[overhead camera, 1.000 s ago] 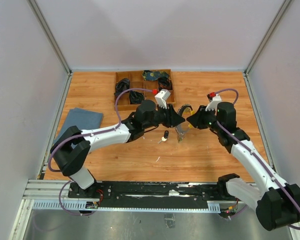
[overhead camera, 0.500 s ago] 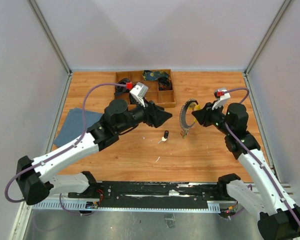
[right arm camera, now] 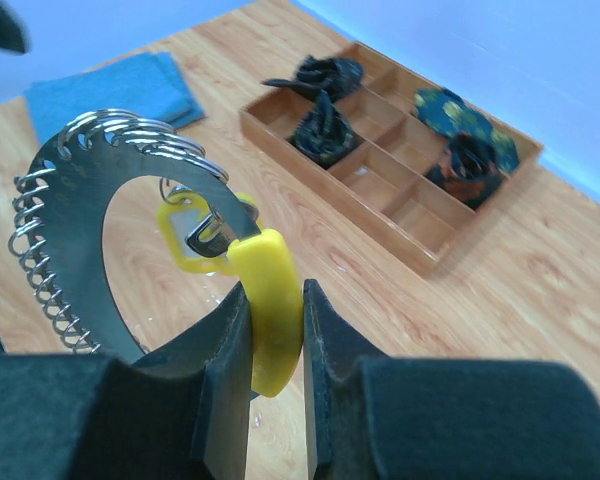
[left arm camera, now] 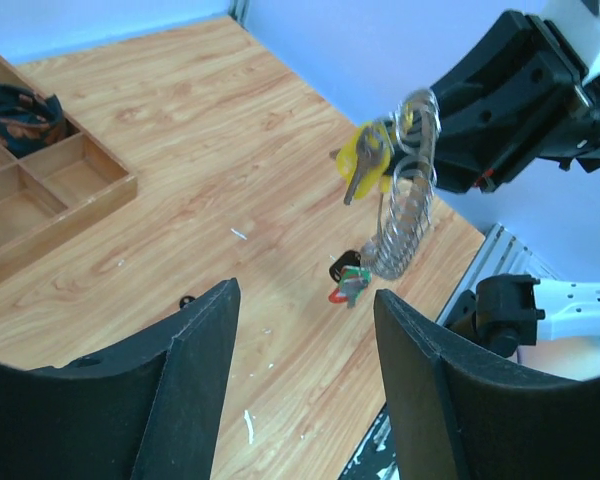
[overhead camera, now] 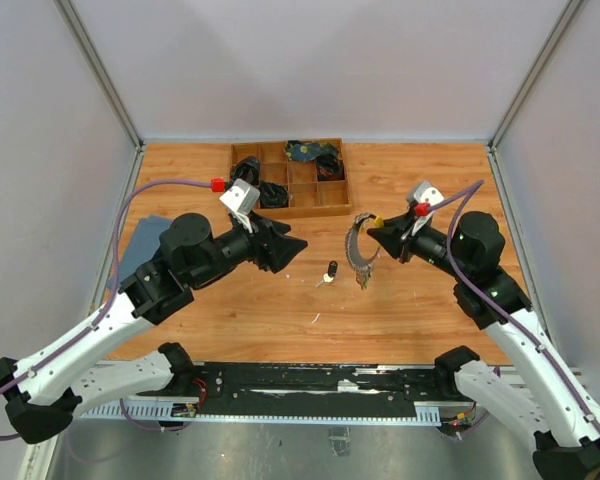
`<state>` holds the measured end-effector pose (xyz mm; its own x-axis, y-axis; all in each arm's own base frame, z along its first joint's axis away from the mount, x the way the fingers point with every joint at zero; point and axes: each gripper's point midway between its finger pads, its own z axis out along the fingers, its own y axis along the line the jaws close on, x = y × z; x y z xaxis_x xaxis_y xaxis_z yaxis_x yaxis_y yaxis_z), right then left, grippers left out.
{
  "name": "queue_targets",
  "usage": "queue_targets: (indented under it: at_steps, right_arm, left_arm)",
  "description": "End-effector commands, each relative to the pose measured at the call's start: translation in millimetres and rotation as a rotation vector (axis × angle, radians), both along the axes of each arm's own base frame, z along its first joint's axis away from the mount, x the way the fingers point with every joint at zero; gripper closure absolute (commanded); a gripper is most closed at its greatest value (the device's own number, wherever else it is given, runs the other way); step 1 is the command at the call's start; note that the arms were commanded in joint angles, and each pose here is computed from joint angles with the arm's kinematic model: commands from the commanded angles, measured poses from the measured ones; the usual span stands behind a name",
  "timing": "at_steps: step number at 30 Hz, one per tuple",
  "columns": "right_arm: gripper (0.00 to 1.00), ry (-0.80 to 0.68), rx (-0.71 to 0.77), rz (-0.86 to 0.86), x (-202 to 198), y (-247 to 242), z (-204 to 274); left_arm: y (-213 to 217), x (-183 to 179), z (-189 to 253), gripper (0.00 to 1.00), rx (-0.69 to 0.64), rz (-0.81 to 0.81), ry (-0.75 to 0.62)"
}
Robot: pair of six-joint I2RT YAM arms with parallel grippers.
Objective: Put the keys on the keyring
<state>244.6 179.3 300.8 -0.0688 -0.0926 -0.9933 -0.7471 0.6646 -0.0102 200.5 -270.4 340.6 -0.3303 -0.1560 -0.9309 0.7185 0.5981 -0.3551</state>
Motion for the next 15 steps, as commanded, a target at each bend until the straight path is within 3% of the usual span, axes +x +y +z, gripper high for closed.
queue_targets:
  at_steps: [1,7,13,15]
  right_arm:
    - [0.99,-0.251,-0.028,0.113,-19.1,20.9,40.2]
    - [0.93,-0.354,-0.066,0.217,-34.5,39.5,47.7]
    - [0.96,-0.662,-0.078,0.299,-57.1,52.0,64.0]
    - [0.98,-0.698,-0.074,0.310,-60.6,53.8,67.7]
  left_arm:
    - [8.8,-10.3,17.2,0.39,-0.001,-0.026,-0.091]
    - [11.0,-25.9,41.8,0.39,-0.014,-0.105,-0.208]
    - [10.5,-36.0,45.6,0.39,0.006,-0.166,-0.275]
    - [8.9,-39.2,45.1,0.39,0.004,-0.186,-0.275]
